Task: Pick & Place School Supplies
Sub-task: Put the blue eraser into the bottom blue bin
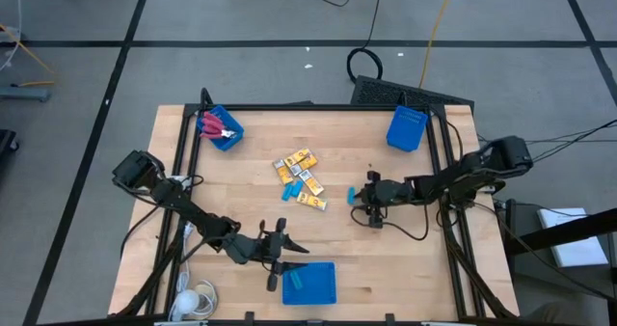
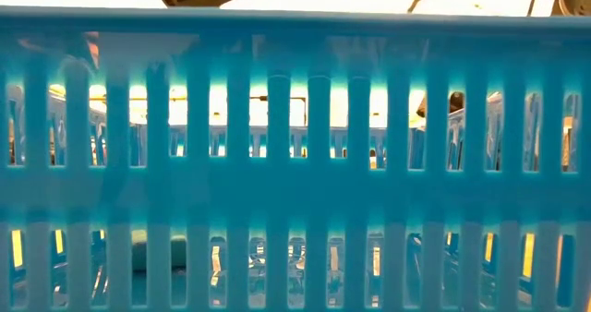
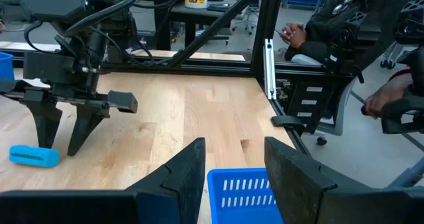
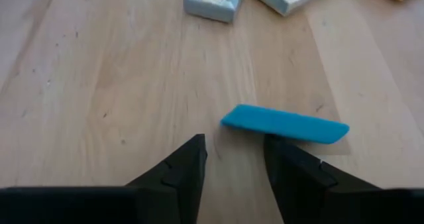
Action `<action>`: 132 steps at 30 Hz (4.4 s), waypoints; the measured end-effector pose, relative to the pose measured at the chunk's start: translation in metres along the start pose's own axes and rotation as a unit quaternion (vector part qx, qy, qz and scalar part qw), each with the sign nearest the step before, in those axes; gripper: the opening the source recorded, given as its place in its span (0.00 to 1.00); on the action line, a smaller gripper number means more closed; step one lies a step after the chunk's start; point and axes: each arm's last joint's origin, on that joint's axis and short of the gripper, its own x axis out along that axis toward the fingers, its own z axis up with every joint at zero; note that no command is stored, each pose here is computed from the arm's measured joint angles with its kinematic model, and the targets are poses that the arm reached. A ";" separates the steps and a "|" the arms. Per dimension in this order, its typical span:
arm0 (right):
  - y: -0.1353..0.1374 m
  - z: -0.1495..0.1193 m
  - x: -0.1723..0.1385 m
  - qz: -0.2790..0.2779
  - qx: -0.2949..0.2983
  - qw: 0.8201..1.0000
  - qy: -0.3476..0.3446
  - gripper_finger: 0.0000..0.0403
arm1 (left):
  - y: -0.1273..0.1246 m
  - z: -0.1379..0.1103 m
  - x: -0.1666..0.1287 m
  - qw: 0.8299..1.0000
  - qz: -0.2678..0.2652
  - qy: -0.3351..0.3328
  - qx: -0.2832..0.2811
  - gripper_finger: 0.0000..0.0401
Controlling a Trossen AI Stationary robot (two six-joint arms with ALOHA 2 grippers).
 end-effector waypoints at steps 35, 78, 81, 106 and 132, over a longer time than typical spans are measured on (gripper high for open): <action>-0.010 0.007 -0.001 -0.031 0.325 0.944 -0.041 0.44 | 0.000 -0.002 0.000 1.000 0.002 0.008 -0.012 0.40; 0.013 0.051 -0.001 -0.094 -0.196 0.975 0.053 0.56 | 0.001 -0.004 0.000 1.000 0.004 0.018 -0.010 0.40; 0.010 0.051 0.000 -0.097 -0.193 0.975 0.054 0.56 | 0.001 -0.004 0.000 1.000 0.004 0.018 -0.010 0.40; -0.001 0.041 0.016 -0.062 -0.155 0.983 0.073 0.47 | 0.001 -0.004 0.000 1.000 0.004 0.019 -0.011 0.40; -0.006 0.040 0.017 -0.053 -0.121 0.988 0.076 0.07 | 0.001 -0.004 0.000 1.000 0.004 0.019 -0.009 0.40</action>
